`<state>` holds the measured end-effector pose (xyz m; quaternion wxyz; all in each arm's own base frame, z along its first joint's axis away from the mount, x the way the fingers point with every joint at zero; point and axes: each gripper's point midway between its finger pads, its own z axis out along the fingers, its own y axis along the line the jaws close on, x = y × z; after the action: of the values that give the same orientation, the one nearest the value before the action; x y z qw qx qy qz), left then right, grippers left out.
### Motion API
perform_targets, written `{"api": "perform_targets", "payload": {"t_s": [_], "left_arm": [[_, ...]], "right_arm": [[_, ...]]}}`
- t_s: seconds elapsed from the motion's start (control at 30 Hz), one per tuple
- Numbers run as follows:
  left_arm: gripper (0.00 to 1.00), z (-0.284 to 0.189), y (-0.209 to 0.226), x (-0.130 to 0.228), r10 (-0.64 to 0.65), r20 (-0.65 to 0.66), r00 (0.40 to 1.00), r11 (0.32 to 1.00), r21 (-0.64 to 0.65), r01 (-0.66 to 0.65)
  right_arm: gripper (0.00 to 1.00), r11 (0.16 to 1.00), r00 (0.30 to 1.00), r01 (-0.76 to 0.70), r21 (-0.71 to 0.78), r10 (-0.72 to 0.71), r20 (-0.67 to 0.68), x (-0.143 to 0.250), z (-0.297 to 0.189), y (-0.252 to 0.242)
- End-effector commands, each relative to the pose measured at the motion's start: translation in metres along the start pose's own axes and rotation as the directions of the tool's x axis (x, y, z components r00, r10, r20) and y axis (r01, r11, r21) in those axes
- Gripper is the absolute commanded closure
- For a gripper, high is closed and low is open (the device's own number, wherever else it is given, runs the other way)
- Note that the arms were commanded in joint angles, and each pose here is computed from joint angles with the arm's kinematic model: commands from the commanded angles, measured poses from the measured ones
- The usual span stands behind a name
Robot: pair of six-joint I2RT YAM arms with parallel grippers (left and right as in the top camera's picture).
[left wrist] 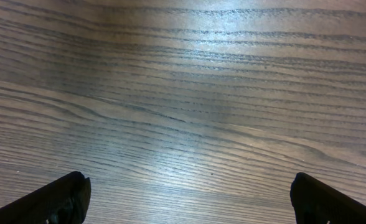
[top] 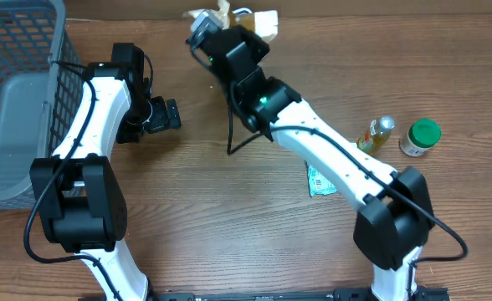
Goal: Scan the item barcode
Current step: 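Raise the held PanTree bag up to the white scanner, then hold the PanTree bag in front of the white scanner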
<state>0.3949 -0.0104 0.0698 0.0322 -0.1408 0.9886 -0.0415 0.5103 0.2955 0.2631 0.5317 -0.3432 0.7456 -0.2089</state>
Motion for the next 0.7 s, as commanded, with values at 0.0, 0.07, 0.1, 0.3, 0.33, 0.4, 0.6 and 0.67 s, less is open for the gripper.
{"api": "perform_targets", "payload": {"t_s": [0.0, 0.07, 0.1, 0.3, 0.33, 0.4, 0.6, 0.67], "left_arm": [[0.01, -0.010, -0.003, -0.004, 0.027, 0.032, 0.999, 1.000, 0.003, -0.027], [0.00, -0.010, -0.003, -0.004, 0.027, 0.032, 0.999, 1.000, 0.003, -0.027], [0.00, -0.010, -0.003, -0.004, 0.027, 0.032, 0.999, 1.000, 0.003, -0.027], [0.00, -0.010, -0.003, -0.004, 0.027, 0.032, 0.999, 1.000, 0.003, -0.027], [0.00, -0.010, -0.003, -0.004, 0.027, 0.032, 0.999, 1.000, 0.003, -0.027], [0.01, -0.010, -0.003, -0.004, 0.027, 0.032, 0.999, 1.000, 0.003, -0.027], [0.00, -0.010, -0.003, -0.004, 0.027, 0.032, 0.999, 1.000, 0.003, -0.027], [0.00, -0.010, -0.003, -0.004, 0.027, 0.032, 0.999, 1.000, 0.003, -0.027]], "right_arm": [[0.96, 0.998, 1.000, -0.025, 0.049, 0.024, 0.008, 0.000, 0.015, -0.011], [0.96, 0.997, 0.999, -0.038, 0.066, 0.037, 0.010, 0.005, 0.026, -0.012], [0.96, 0.996, 0.999, -0.042, 0.072, 0.042, 0.009, 0.008, 0.031, -0.013], [0.96, 0.993, 0.998, -0.062, 0.103, 0.062, 0.002, 0.021, 0.052, -0.014], [0.96, 0.991, 0.998, -0.068, 0.112, 0.067, 0.008, 0.021, 0.054, -0.015], [0.96, 0.990, 0.997, -0.074, 0.118, 0.073, 0.013, 0.022, 0.058, -0.013], [0.96, 0.983, 0.993, -0.112, 0.147, 0.104, 0.061, 0.019, 0.071, -0.010], [0.96, 0.982, 0.992, -0.118, 0.150, 0.109, 0.068, 0.020, 0.074, -0.007]]}}
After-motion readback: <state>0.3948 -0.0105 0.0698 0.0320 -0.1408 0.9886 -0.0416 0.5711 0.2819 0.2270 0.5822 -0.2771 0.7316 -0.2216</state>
